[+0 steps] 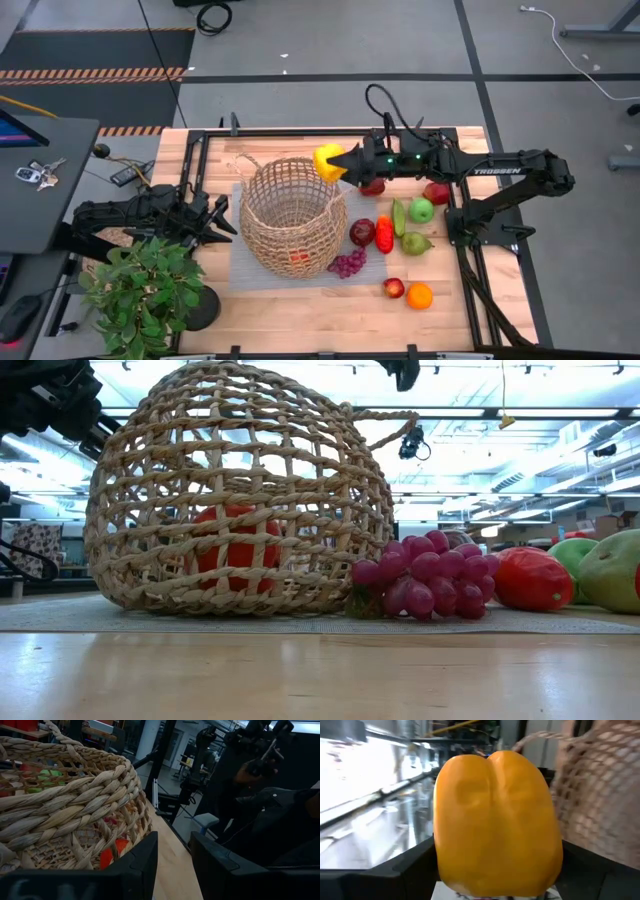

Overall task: Build produce basket
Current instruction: Put the bell pepper into the brown basket

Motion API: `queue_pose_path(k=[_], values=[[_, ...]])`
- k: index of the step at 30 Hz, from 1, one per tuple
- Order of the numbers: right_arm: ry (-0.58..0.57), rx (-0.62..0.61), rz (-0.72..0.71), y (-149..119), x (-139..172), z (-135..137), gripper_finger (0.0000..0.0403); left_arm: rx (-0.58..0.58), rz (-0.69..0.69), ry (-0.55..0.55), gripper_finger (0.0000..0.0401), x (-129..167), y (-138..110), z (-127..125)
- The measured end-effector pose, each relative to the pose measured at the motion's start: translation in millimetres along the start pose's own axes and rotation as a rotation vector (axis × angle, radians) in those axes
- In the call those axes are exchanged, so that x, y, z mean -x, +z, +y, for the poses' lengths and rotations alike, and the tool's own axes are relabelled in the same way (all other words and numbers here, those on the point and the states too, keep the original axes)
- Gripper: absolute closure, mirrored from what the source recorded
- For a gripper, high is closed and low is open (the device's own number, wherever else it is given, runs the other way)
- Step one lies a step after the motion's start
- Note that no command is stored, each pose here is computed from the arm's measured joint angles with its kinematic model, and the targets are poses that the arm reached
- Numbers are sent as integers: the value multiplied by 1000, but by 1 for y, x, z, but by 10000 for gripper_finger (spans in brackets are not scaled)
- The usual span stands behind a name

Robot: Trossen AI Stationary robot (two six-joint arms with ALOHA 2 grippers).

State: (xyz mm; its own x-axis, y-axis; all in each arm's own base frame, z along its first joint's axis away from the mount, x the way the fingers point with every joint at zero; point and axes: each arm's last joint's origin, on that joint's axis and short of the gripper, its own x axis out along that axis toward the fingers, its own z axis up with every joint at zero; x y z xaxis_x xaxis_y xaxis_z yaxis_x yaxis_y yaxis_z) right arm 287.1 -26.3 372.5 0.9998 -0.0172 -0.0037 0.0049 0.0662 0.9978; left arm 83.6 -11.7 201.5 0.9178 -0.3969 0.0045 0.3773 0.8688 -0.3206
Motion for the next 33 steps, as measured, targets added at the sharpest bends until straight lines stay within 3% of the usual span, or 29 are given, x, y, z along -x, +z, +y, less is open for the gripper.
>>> queue_pose_path(k=[7, 26, 33], values=[[96, 6, -7, 1, 0, 9, 73, 0, 0, 0, 280, 0, 0, 0], [101, 57, -23, 1, 1, 10, 73, 1, 0, 0, 280, 0, 0, 0], [98, 247, -33, 1, 1, 10, 73, 0, 0, 0, 280, 0, 0, 0]])
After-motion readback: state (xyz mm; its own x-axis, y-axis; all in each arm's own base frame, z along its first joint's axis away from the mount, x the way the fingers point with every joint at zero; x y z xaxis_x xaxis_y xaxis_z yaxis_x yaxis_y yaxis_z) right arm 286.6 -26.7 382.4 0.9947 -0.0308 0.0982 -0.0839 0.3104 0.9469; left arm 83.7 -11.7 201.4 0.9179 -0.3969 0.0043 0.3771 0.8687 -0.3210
